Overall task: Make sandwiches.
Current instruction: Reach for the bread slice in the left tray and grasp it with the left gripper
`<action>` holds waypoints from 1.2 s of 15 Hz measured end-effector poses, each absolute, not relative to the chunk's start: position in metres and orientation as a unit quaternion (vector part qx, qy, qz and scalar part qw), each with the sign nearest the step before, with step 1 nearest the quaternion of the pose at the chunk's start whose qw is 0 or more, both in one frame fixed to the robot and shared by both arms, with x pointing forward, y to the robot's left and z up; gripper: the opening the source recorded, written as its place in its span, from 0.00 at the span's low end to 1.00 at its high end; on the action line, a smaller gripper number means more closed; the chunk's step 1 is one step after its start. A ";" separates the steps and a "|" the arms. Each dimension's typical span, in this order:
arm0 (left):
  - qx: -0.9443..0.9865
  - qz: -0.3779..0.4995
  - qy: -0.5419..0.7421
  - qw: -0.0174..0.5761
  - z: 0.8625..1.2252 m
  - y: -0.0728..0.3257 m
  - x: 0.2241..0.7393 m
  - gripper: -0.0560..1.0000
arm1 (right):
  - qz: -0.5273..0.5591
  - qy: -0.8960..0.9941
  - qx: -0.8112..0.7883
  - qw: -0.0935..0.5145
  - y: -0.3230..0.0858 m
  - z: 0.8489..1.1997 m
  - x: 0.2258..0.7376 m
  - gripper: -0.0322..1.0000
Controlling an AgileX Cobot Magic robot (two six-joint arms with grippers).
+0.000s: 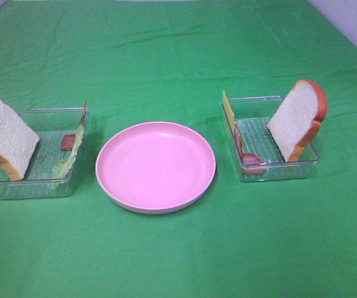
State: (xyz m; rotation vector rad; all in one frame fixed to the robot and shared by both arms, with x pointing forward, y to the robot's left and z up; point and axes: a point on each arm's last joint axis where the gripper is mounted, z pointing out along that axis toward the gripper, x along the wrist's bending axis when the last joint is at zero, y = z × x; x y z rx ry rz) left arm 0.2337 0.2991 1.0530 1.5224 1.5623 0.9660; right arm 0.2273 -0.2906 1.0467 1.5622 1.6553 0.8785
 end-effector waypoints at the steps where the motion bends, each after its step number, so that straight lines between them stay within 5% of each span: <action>1: 0.593 0.376 0.609 0.369 1.053 0.299 0.234 0.75 | 0.338 0.637 0.601 0.344 -0.291 1.047 0.227 0.81; 18: 0.593 0.376 0.609 0.369 1.053 0.299 0.234 0.75 | 0.338 0.637 0.601 0.344 -0.291 1.047 0.227 0.81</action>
